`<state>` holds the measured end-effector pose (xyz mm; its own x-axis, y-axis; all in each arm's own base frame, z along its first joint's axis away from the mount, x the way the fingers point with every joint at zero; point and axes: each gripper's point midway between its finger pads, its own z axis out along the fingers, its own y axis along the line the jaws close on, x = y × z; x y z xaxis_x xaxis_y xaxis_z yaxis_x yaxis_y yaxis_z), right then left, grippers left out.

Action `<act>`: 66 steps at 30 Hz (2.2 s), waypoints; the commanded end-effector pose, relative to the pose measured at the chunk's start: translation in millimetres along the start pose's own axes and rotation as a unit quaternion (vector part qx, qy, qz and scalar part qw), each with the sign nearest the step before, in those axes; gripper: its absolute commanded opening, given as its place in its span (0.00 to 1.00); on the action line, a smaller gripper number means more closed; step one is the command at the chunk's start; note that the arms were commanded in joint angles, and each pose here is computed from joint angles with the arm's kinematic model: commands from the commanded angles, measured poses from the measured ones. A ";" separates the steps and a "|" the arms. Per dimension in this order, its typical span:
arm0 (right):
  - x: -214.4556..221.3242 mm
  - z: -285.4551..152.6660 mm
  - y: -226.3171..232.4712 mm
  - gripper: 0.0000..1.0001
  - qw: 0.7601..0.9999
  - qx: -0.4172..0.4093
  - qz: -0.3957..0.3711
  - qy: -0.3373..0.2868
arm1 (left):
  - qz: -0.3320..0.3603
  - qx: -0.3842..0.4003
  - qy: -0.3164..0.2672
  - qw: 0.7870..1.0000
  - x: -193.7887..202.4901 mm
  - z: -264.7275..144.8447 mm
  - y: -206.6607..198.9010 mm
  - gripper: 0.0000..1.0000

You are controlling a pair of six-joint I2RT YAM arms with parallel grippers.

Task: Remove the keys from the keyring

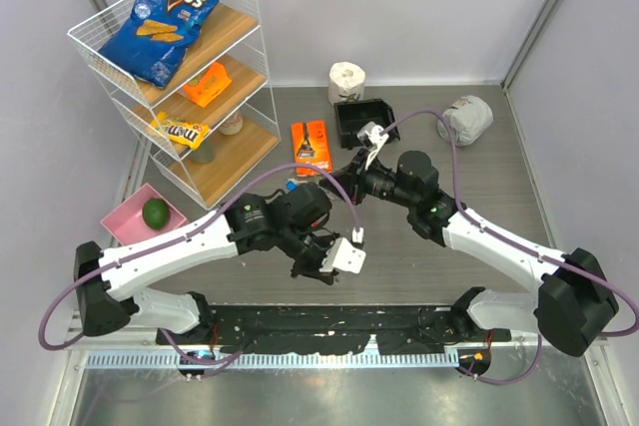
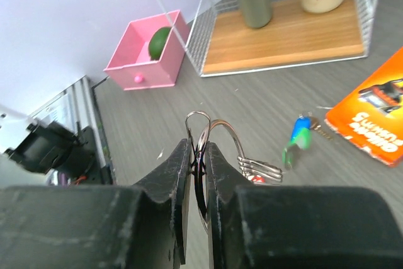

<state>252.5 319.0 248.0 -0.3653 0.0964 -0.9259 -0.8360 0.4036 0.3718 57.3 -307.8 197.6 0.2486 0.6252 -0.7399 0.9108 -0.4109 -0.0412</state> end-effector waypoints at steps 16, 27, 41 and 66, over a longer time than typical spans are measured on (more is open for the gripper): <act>-49.5 -80.6 -91.9 0.05 0.940 0.303 -0.033 -0.153 | -0.411 -0.378 -0.107 0.823 95.8 -83.1 178.2 0.06; -33.7 -83.3 -125.6 0.05 0.924 0.365 -0.020 -0.108 | -0.421 -0.496 -0.126 0.749 117.8 -128.5 193.4 1.00; -2.4 -86.4 -229.6 0.05 0.899 0.433 0.055 -0.020 | -0.432 -0.582 -0.172 0.667 137.9 -164.7 143.4 1.00; -35.0 -176.5 -242.9 0.96 0.776 0.624 0.075 -0.055 | -0.484 -0.622 -0.154 0.596 175.7 -164.6 131.8 1.00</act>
<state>408.7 96.2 169.1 -0.4132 0.2550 -0.8742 0.1051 0.9669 0.2324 267.5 -164.3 150.2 -0.5514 0.0153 -0.8341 0.2860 0.9427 -0.1717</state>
